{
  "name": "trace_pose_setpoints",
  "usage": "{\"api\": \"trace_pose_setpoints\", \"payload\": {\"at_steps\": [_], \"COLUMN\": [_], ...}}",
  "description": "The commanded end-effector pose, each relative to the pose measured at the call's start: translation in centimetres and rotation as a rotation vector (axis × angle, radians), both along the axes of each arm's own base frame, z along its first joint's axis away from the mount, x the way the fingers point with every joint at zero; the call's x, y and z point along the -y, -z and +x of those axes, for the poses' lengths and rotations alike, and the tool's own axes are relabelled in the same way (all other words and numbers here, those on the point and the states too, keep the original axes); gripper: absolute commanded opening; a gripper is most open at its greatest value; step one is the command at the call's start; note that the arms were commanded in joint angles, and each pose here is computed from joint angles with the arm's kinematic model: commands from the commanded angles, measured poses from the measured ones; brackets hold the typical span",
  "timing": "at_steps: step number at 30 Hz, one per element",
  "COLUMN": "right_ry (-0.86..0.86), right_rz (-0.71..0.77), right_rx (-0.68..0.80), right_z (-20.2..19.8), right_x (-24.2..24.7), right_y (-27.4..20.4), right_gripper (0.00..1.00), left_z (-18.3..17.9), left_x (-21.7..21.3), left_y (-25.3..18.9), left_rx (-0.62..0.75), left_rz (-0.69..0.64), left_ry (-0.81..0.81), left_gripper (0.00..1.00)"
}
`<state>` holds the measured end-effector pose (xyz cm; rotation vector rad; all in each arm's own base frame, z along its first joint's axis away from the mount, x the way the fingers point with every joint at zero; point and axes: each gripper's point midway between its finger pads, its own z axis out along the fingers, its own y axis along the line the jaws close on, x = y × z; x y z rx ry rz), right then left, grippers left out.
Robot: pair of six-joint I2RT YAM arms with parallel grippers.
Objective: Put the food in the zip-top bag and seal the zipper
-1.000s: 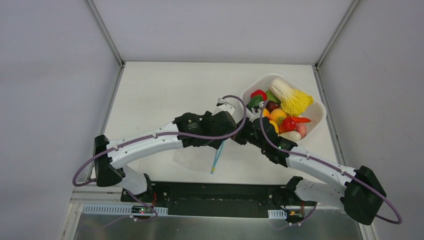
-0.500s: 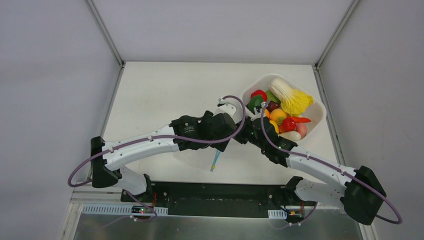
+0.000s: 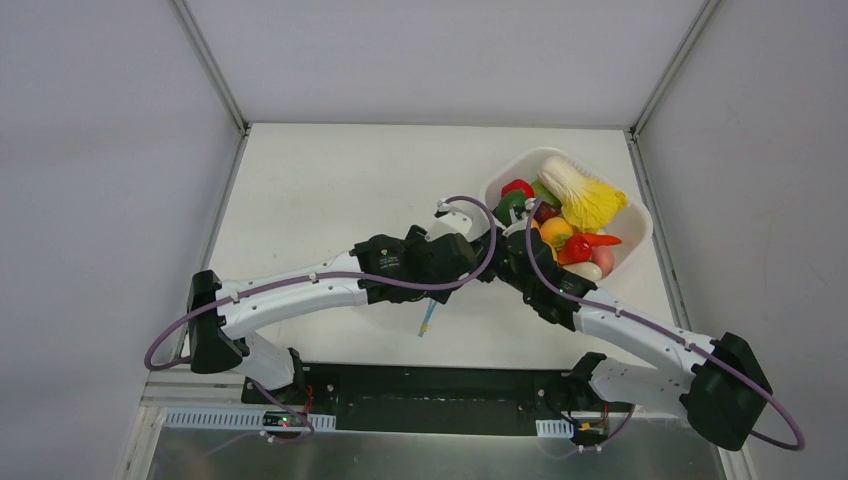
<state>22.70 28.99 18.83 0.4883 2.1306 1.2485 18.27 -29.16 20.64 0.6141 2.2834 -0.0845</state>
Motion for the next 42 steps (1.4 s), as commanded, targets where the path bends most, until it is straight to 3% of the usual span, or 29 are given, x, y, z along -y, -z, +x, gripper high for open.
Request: {"api": "trace_pose_setpoints", "payload": {"at_steps": [1,3,11,17,23,28,33,37,42], "right_ry": [0.002,0.009,0.024,-0.003,-0.157,-0.211,-0.294,-0.334,-0.391], "right_rz": [0.055,0.054,0.042,-0.017,-0.122,-0.240,-0.365,-0.322,-0.242], "right_rx": [0.024,0.028,0.034,0.039,0.053,0.061,0.042,0.088,0.084], "right_z": [0.5,0.6,0.7,0.5,-1.2,-1.2,-1.4,-1.6,-2.6], "right_x": [-0.6,-0.3,0.3,0.6,0.0,0.3,0.3,-0.6,-1.7], "right_y": [-2.3,-2.4,-2.4,-1.4,0.5,2.0,3.5,2.3,1.3], "right_gripper": [0.00,0.00,0.00,0.00,0.00,0.00,0.00,0.00,0.00], "left_z": [0.2,0.4,0.2,0.5,1.5,2.1,2.1,1.8,1.8], "left_x": [-0.8,-1.5,-2.4,-2.7,-4.4,-5.9,-5.7,-4.7,-4.6], "left_y": [-0.1,0.1,1.5,1.2,-0.4,-1.3,-0.5,0.4,0.5], "left_rx": [0.029,0.044,0.025,0.047,0.128,0.182,0.147,0.104,0.094], "left_rz": [0.030,0.060,0.084,0.084,0.090,0.072,0.028,0.003,0.011], "left_ry": [-0.031,-0.060,-0.112,-0.135,-0.205,-0.295,-0.332,-0.296,-0.276], "left_gripper": [0.60,0.55,0.55,0.21,0.00,0.00,0.00,0.00,0.12]}}
